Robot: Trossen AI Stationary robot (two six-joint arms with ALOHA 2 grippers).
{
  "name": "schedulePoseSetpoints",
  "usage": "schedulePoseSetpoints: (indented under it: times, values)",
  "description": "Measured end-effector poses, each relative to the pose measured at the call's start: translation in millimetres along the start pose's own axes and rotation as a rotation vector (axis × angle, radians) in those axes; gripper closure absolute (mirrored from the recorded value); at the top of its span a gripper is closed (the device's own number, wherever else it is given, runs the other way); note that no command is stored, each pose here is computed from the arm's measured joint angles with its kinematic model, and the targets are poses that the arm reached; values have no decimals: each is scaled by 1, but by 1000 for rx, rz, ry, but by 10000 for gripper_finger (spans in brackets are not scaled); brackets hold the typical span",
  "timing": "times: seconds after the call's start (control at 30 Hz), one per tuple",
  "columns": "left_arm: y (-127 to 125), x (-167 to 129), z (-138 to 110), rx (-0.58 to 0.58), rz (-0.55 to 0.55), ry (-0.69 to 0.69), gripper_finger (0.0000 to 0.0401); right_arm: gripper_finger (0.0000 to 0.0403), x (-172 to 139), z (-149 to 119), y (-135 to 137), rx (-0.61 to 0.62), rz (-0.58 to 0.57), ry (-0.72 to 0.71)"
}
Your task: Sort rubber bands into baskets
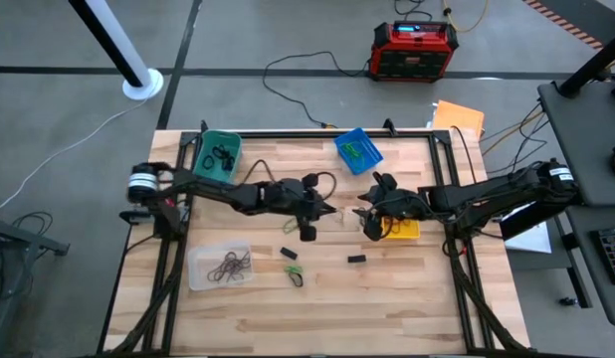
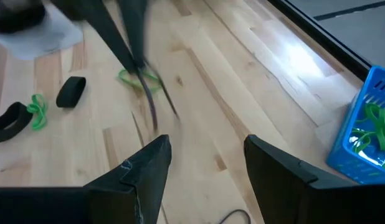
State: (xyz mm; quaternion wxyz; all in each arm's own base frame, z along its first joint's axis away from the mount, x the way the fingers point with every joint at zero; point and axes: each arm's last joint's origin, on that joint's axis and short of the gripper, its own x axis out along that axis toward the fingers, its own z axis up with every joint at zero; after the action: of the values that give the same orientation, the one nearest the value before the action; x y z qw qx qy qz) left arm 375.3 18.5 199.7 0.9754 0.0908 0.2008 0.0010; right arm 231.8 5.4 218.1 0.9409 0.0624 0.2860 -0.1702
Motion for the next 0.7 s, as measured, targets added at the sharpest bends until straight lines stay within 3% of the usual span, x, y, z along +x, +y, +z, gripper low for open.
schedulePoseSetpoints:
  times: [0.33, 0.53, 0.7]
  values:
    - [-19, -60, 42, 31, -20, -124, 401, 204, 0, 2, 1, -10, 6, -23]
    - [-36, -108, 53, 41, -101, -21, 401, 204, 0, 2, 1, -10, 5, -21]
    - [-47, -154, 51, -47, -108, 145, 401, 204, 0, 2, 1, -12, 5, -21]
